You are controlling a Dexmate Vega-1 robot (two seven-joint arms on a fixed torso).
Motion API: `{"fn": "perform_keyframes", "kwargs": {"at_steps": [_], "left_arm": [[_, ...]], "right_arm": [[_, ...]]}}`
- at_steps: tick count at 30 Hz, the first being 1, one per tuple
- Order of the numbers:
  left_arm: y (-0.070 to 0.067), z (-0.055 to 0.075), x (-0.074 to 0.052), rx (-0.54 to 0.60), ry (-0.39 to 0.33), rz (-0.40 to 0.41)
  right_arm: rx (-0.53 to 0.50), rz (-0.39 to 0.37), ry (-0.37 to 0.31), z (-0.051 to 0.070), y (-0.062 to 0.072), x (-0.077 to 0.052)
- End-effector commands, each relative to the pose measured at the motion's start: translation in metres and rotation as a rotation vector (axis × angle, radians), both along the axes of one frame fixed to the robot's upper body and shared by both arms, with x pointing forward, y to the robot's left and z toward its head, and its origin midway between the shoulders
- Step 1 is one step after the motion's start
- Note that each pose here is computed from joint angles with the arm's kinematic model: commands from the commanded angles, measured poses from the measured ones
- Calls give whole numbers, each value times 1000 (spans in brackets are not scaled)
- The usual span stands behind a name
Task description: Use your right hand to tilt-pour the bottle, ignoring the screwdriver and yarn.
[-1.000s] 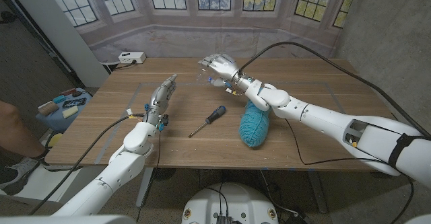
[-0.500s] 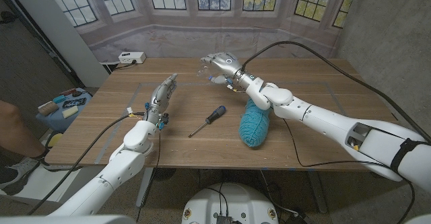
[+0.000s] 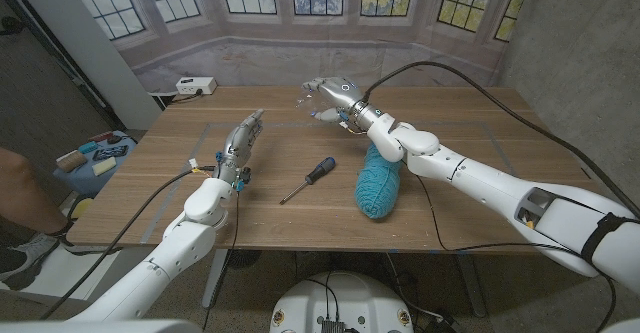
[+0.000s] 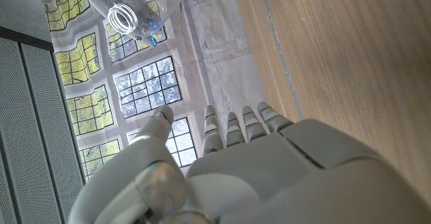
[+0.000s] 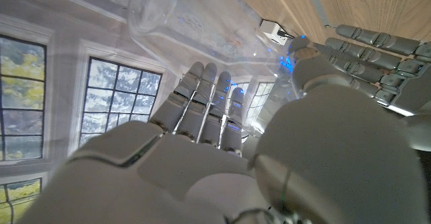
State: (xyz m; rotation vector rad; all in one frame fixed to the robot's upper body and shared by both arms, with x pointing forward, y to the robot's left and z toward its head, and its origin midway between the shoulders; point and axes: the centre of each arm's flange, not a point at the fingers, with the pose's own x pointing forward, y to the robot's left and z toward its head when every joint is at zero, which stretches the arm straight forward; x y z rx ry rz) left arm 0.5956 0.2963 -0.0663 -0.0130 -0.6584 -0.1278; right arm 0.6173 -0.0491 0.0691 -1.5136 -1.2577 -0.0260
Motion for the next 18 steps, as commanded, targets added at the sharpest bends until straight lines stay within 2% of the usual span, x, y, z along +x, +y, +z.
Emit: {"fn": "perform_keyframes", "kwargs": {"at_steps": [1,18], "left_arm": [[2,0,3,-3,7,3],[3,0,5,-11,10,0]], "right_arm": [[110,36,114,3,-6,1],[188,106,226,5,3,-1]]}}
